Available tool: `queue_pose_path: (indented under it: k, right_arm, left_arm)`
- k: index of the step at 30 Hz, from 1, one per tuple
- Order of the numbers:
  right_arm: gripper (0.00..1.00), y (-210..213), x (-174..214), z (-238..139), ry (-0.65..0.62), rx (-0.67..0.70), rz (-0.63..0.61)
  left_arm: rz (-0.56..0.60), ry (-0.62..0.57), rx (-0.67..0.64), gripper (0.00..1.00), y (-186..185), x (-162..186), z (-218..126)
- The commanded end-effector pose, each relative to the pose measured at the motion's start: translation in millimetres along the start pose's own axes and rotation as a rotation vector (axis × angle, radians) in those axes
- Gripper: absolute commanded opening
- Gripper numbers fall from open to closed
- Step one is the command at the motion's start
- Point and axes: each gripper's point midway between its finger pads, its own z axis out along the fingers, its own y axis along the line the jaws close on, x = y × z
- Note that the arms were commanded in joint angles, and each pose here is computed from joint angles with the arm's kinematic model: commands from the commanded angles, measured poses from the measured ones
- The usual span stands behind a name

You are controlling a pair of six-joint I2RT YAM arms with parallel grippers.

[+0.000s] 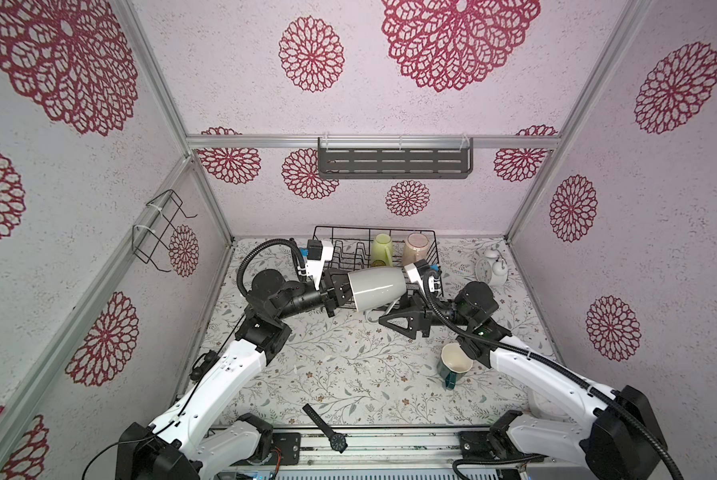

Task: Load the cups into the dish rack
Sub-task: 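Raise the white mug toward the rack while right gripper grasps it, then open the left gripper and carry the white mug over the rack with right gripper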

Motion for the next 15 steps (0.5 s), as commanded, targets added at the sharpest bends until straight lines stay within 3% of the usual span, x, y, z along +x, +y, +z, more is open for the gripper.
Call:
queue_pose_path:
  k: [1, 4, 9, 15]
  right_arm:
    - [0.48, 33.0, -37.7, 2.1, -0.125, -0.107, -0.034]
    - [0.42, 35.8, -44.0, 0.4, -0.202, -0.138, -0.025]
    - [0.42, 37.2, -44.8, 9.4, -0.227, -0.183, 0.005]
    - [0.34, 29.4, -42.4, 18.5, -0.216, -0.181, 0.029]
  left_arm:
    - [0.052, -0.104, 0.0, 0.0, -7.3, -25.8, -6.0]
    - [0.042, -0.128, -0.031, 0.0, -1.9, -27.1, -8.0]
    - [0.021, -0.125, -0.043, 0.0, 3.1, -23.0, -7.3]
    - [-0.002, -0.118, -0.041, 0.0, 7.9, -17.1, -5.0]
